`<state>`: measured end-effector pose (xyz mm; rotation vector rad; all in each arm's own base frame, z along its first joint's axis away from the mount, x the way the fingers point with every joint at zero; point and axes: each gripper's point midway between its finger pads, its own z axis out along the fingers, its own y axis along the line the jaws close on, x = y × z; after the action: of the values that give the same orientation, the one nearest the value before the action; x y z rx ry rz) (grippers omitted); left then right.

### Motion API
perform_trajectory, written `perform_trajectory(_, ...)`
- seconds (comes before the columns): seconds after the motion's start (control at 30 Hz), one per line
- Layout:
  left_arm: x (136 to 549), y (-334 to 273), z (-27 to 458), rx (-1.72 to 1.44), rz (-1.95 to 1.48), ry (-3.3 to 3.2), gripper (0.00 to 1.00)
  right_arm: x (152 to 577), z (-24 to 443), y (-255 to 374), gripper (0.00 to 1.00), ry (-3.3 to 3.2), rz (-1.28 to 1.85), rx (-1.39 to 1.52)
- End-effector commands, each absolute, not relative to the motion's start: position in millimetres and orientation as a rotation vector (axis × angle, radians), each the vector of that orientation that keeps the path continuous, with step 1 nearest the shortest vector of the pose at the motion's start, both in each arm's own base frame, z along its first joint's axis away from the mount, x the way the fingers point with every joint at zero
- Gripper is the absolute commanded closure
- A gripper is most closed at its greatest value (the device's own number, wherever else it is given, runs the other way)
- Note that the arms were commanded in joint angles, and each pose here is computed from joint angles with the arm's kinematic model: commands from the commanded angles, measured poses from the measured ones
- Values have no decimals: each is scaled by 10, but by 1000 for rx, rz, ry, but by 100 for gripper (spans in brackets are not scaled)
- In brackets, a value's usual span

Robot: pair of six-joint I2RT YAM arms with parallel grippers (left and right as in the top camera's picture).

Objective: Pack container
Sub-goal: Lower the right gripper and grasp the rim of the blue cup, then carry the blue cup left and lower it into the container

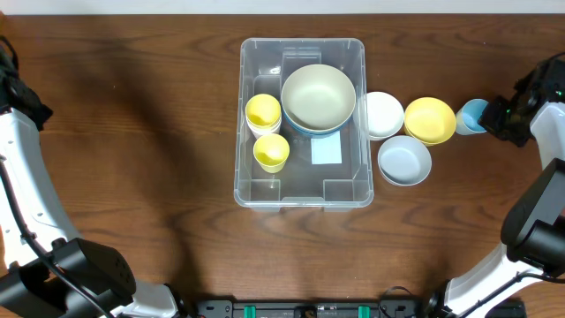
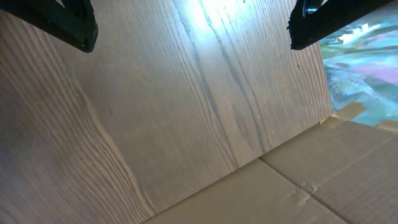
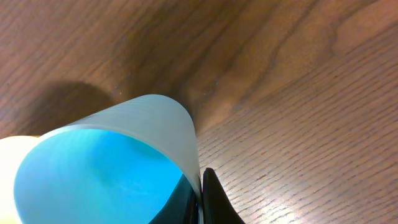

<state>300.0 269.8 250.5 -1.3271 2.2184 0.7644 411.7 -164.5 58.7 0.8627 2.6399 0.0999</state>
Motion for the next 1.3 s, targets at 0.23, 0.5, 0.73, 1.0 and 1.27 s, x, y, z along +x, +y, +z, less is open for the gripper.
perform_trajectory(0.23,2980,2734,2501,-1330,794,2220,2,4118,969,-1508,99,2619,201,831)
perform_trajectory(0.5,2980,2734,2501,-1330,794,2220,2,3927,2042,-1153,99,2519,192,688)
perform_trajectory(0.73,2980,2734,2501,-1330,794,2220,2,3645,2811,-305,99,2435,245,384)
perform_trajectory(1.0,2979,2734,2501,-1330,794,2220,2,3329,2967,1067,98,2461,408,-104)
perform_trajectory(1.27,2980,2734,2501,-1330,794,2220,2,3195,2599,2108,96,2512,432,-465)
